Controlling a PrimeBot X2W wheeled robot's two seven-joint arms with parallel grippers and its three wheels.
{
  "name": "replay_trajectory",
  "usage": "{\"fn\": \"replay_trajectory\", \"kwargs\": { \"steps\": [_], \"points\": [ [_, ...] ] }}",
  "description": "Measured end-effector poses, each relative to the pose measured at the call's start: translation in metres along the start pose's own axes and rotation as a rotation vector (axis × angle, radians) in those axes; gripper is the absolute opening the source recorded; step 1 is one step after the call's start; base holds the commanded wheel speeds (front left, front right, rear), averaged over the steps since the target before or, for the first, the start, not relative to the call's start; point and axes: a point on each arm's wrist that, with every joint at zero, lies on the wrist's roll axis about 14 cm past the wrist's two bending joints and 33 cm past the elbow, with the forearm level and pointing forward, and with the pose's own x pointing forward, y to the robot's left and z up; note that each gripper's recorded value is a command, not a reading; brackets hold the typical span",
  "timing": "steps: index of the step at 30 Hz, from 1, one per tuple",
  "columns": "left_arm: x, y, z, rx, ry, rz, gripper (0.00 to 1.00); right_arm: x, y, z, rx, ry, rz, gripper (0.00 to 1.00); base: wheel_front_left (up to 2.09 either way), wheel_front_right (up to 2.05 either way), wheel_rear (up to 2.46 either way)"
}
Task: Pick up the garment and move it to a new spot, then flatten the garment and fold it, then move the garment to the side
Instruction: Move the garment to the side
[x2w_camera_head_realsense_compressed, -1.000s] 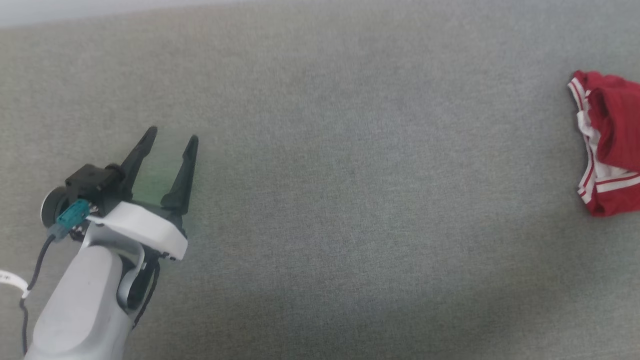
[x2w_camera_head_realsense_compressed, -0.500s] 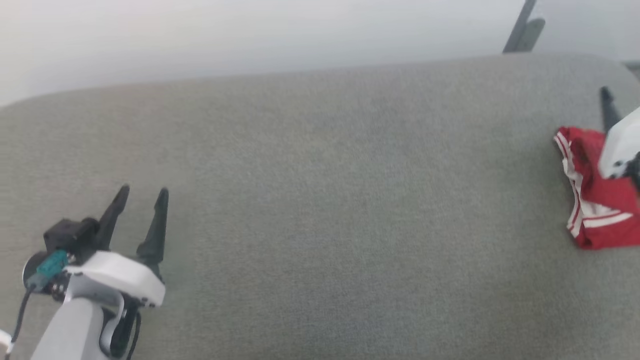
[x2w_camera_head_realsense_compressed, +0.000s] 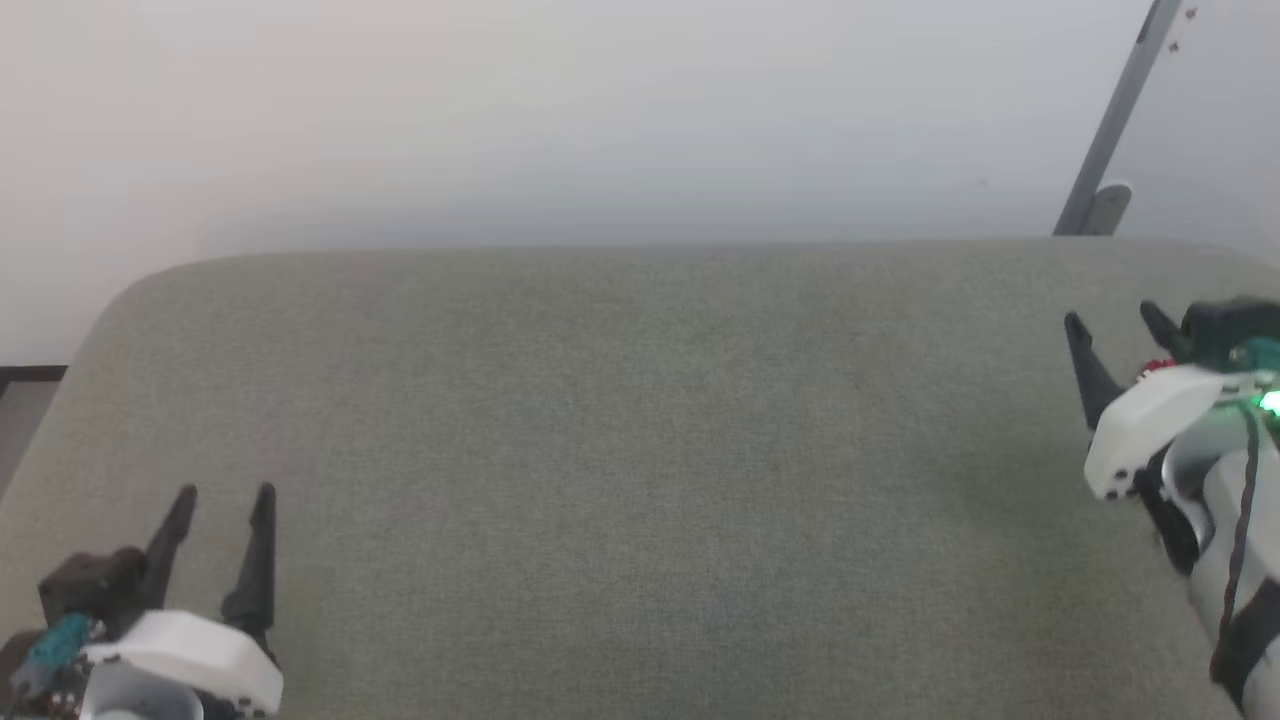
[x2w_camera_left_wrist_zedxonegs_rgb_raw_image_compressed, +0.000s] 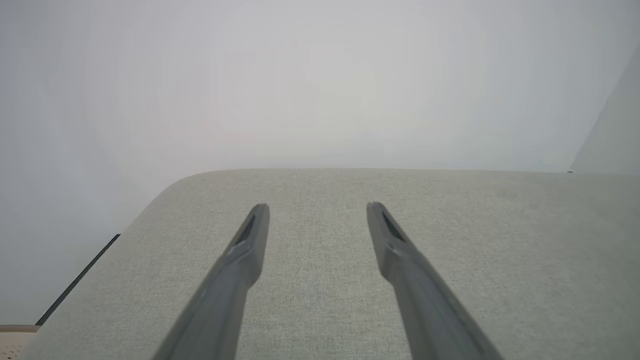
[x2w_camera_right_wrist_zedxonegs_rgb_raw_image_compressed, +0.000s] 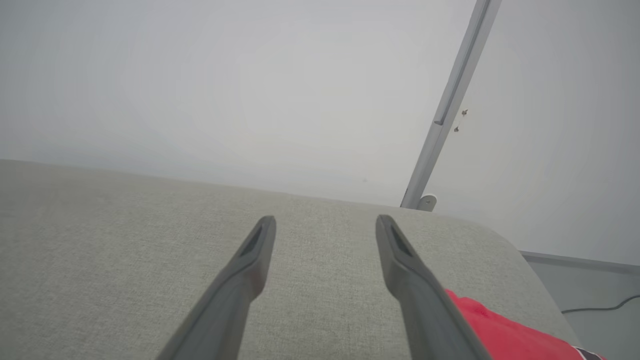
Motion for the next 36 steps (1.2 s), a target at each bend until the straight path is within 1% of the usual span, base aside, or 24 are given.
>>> {"fn": "replay_trajectory", "kwargs": {
  "steps": [8,16,23,28,36],
  "points": [
    [-0.025,0.016,-0.003,0.003,0.005,0.047,1.0,-0.018,0.015,-0.013,0.029,-0.013,0.037,1.0,0.0,0.0,0.0],
    [-0.044,0.025,-0.014,-0.003,0.03,0.088,1.0,-0.043,0.021,-0.019,0.056,-0.057,0.037,1.0,0.0,0.0,0.0],
    [-0.052,0.031,-0.013,-0.006,0.019,0.118,1.0,-0.065,0.03,-0.027,0.077,-0.086,0.029,1.0,0.0,0.0,0.0],
    [-0.057,0.034,-0.012,0.0,0.014,0.13,1.0,-0.082,0.042,-0.04,0.088,-0.074,0.032,1.0,0.0,0.0,0.0],
    [-0.061,0.033,-0.014,-0.001,0.02,0.134,1.0,-0.098,0.048,-0.051,0.11,-0.064,0.019,1.0,0.0,0.0,0.0]
  ]
}}
